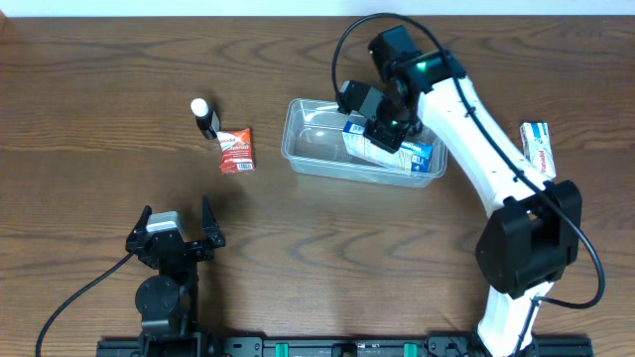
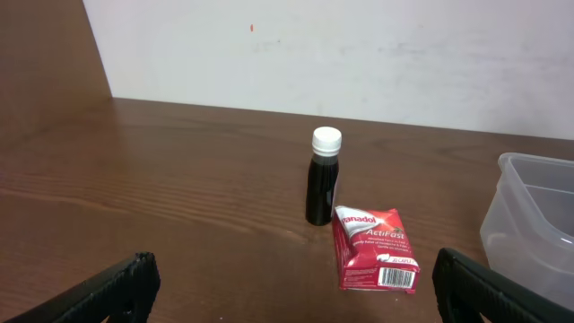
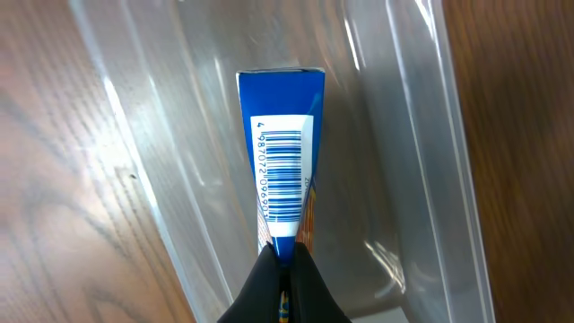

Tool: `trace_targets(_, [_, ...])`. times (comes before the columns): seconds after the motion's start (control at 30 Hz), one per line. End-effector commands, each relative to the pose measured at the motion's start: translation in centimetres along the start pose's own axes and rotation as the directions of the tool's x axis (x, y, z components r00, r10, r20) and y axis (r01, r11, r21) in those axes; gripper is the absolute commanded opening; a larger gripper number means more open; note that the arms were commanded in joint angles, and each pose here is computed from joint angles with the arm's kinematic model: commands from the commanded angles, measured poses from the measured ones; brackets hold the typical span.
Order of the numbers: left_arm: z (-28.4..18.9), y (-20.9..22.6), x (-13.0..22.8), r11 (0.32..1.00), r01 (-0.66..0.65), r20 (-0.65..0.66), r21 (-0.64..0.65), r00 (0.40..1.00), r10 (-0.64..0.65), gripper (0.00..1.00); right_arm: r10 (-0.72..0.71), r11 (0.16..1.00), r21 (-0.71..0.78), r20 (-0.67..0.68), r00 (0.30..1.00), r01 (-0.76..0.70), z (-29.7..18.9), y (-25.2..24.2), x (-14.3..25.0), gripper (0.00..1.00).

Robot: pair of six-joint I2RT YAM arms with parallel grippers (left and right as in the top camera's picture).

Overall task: Pack container
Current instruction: 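Push the blue box down flat in the container, open and withdraw right gripper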

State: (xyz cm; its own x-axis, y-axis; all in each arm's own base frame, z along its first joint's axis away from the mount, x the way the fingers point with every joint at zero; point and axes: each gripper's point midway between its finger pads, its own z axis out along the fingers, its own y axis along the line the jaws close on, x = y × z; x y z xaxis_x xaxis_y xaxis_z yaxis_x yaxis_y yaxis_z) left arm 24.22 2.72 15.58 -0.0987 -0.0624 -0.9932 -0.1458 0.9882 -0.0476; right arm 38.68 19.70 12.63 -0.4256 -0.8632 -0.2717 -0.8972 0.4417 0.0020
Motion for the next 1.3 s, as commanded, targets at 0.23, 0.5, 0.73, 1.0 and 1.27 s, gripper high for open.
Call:
trace_targets(0.23, [0.2,0.0,1.8,1.0,-0.022,-0.044,0.001,0.999,0.022,0.98,-0.178,0.977,-0.105,0.065,0.982,0.184,0.6,1.6,0.0,0.01])
trace_targets(0.5, [0.2,0.0,1.8,1.0,-0.022,-0.044,0.001,0.999,0.022,0.98,-0.184,0.975,-0.123,0.021,0.983,0.185,1.6,1.8,1.5,0.01])
trace_targets(0.73, [0.2,0.0,1.8,1.0,-0.022,-0.044,0.001,0.999,0.022,0.98,-0.191,0.975,-0.119,-0.022,0.981,0.187,3.2,1.8,3.0,0.01])
trace_targets(1.0, [0.2,0.0,1.8,1.0,-0.022,-0.044,0.001,0.999,0.022,0.98,-0.167,0.981,-0.106,-0.027,0.986,0.164,4.1,1.2,3.6,0.01])
trace_targets(1.27, [0.2,0.0,1.8,1.0,-0.022,-0.044,0.001,0.999,0.022,0.98,-0.108,0.992,-0.073,-0.057,0.993,0.103,3.9,-0.3,4.8,0.03])
